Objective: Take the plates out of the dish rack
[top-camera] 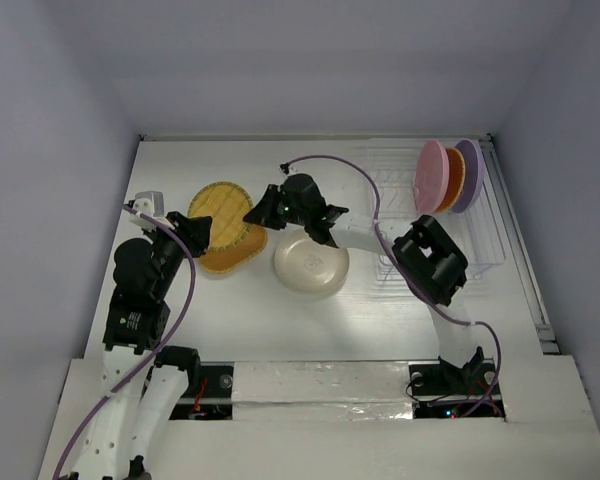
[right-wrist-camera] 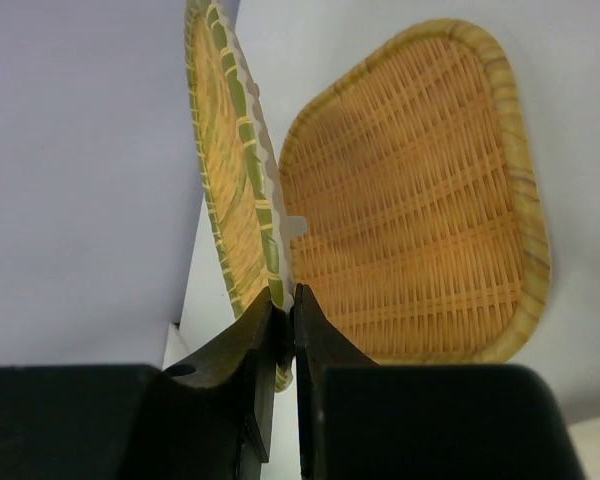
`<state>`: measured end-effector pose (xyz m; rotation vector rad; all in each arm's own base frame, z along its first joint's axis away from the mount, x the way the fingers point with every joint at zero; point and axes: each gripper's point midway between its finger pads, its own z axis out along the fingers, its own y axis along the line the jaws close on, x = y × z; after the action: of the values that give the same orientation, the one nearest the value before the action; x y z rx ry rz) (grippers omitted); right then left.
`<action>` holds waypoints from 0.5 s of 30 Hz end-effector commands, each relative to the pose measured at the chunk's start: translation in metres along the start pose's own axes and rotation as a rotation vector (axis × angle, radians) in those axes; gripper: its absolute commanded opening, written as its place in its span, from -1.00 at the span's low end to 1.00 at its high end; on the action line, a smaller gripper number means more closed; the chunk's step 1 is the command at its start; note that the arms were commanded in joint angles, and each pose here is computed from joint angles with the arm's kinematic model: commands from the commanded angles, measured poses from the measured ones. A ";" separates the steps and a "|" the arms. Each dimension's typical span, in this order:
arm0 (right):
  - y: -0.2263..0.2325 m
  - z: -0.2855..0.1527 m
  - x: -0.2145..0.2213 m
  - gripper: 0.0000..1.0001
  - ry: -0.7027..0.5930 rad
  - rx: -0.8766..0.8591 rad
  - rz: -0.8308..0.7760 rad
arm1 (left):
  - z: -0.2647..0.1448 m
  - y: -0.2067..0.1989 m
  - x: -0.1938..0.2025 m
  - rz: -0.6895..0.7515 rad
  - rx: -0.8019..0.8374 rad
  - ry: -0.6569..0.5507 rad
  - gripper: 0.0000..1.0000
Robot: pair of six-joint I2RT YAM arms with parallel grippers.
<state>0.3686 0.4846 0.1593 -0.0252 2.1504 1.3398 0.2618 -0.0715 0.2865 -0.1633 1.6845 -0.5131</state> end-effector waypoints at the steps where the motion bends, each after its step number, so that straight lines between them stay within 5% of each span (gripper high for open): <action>1: 0.030 0.013 -0.013 -0.97 -0.049 -0.113 0.045 | -0.004 -0.013 -0.025 0.013 0.042 -0.070 -0.59; 9: 0.012 0.029 0.010 -0.74 -0.005 -0.071 0.072 | -0.004 -0.014 -0.024 0.015 0.047 -0.068 -0.59; 15: -0.003 0.027 0.020 0.14 0.002 -0.007 0.052 | -0.004 -0.014 -0.025 0.012 0.051 -0.069 -0.59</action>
<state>0.3619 0.4981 0.0855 0.0713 2.2990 1.3129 0.2616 -0.0720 0.2866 -0.1609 1.6845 -0.5157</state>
